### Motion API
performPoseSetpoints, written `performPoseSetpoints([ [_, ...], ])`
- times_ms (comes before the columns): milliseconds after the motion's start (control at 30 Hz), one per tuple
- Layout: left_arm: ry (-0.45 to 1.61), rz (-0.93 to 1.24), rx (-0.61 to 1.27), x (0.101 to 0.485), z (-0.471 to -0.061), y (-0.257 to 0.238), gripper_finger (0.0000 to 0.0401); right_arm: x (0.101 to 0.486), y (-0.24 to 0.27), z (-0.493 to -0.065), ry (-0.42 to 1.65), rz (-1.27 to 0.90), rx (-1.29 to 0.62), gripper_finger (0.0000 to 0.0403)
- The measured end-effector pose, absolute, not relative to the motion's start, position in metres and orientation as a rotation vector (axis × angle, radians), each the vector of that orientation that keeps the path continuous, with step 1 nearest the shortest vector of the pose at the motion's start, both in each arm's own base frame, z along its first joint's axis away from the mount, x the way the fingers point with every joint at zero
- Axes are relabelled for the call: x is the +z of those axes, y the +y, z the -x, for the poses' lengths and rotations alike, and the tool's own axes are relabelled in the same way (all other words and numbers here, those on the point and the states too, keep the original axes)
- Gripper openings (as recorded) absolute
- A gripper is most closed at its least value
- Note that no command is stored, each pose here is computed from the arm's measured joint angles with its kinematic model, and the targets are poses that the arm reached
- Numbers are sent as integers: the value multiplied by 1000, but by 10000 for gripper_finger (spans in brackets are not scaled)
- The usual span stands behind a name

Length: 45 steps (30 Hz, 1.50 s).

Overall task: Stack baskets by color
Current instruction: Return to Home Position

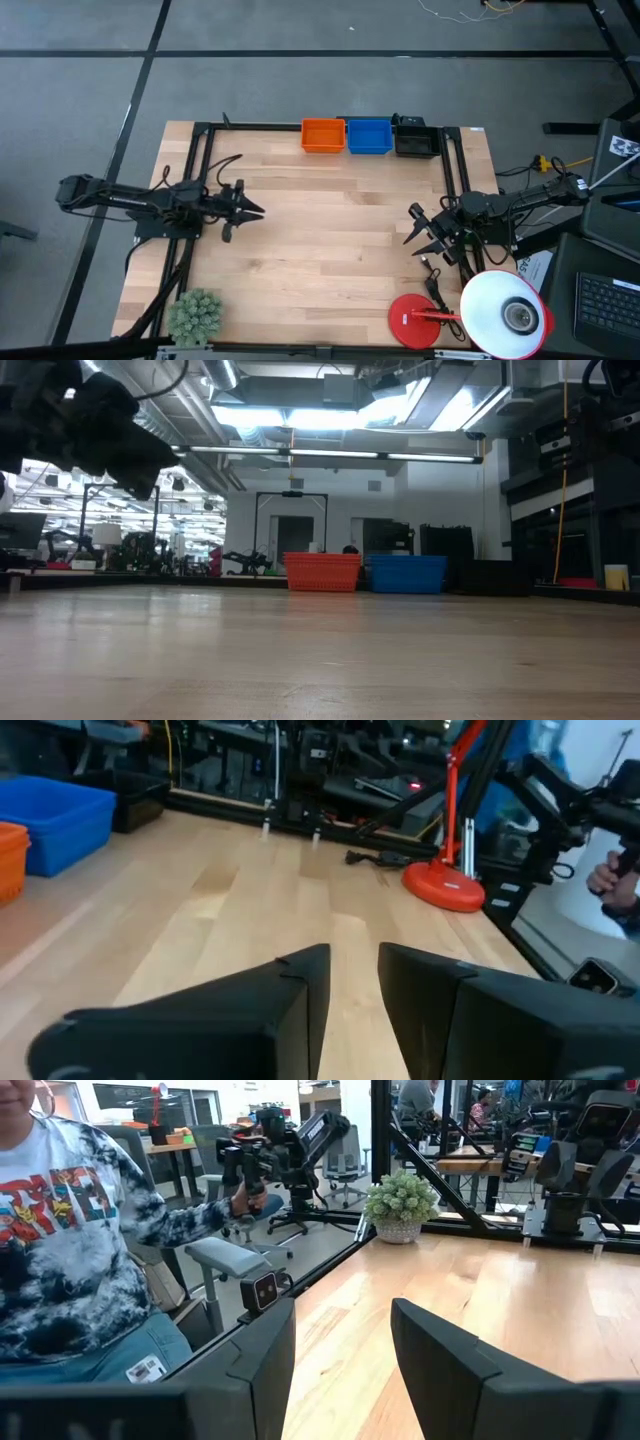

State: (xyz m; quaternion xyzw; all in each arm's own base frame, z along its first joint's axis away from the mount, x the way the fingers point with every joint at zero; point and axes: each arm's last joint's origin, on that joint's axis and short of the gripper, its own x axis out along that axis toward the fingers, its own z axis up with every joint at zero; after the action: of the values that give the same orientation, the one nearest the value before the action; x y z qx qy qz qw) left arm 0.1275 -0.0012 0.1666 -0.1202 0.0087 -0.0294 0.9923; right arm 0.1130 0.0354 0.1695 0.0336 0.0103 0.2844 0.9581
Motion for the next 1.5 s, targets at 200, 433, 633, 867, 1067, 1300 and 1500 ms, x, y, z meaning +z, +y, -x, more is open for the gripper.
performPoseSetpoints([
  [200,45,233,-55,165,-120,-1,80,170,35,-113,20,-68,557,168],
  [433,90,236,-49,160,-112,-1,80,166,34,-114,61,-74,521,168],
  [633,98,240,-42,159,-108,-1,80,171,29,-112,8,-76,501,168],
  [867,118,256,-33,157,-107,-1,80,174,19,-109,-34,-65,484,168],
  [1067,116,256,-33,157,-107,-1,80,167,16,-109,33,-76,461,168],
  [1300,116,256,-32,157,-107,-1,80,158,15,-109,119,-86,443,168],
  [1500,116,256,-33,157,-107,-1,80,164,14,-107,29,72,404,168],
])
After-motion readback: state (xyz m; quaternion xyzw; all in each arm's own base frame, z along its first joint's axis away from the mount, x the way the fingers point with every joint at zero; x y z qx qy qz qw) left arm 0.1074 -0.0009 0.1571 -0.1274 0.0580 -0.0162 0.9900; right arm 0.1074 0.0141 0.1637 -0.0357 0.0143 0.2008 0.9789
